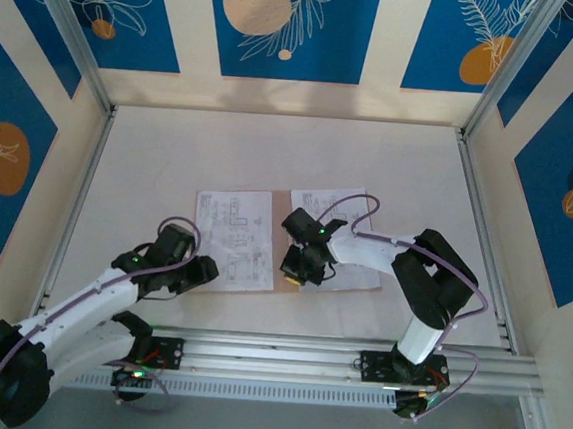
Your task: Put the files into the folder
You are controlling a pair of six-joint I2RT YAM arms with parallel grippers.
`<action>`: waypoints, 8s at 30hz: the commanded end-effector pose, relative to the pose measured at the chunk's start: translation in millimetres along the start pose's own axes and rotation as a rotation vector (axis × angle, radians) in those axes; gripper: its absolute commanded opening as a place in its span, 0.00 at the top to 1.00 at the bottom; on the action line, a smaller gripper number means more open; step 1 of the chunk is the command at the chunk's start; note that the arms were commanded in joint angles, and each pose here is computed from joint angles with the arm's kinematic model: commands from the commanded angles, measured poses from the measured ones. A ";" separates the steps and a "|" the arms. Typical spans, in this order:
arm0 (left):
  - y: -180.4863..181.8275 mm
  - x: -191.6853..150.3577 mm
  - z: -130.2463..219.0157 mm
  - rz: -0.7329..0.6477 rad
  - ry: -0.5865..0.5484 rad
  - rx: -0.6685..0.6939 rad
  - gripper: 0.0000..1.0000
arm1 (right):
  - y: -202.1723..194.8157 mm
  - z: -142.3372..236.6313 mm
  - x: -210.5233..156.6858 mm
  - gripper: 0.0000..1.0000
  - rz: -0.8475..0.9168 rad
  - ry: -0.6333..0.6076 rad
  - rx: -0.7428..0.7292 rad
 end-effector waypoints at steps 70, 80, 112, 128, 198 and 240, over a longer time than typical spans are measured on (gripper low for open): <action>-31.1 40.2 79.5 -0.192 -0.143 -0.010 1.00 | 32.3 81.2 22.1 0.59 0.128 -0.155 0.158; -52.4 53.5 127.9 -0.376 -0.216 0.082 1.00 | -61.2 110.2 23.2 0.59 -0.104 -0.234 0.199; -217.6 -40.2 38.2 -0.600 -0.089 -0.062 0.77 | -83.7 199.1 -26.4 0.56 0.093 -0.683 0.455; -234.5 -72.7 -0.6 -0.503 0.100 -0.263 0.12 | -108.9 197.9 -37.0 0.37 0.003 -0.697 0.409; -31.8 168.4 11.8 -0.651 -1.137 0.078 0.00 | -199.3 115.9 154.5 0.01 0.465 -1.183 -0.232; -16.9 199.4 -15.4 -0.571 -1.002 0.029 0.00 | -199.2 115.7 154.4 0.01 0.466 -1.182 -0.232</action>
Point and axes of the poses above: each hand's point on the last joint's axis, 136 mm out from that joint toward the fingers, its own z axis back along the fingers, its own y axis along the line the jaws close on, x = y × z, the point moved 6 cm from there along z, back along the fingers, and after that the axes turned 14 degrees about z, right-handed, at the moved point
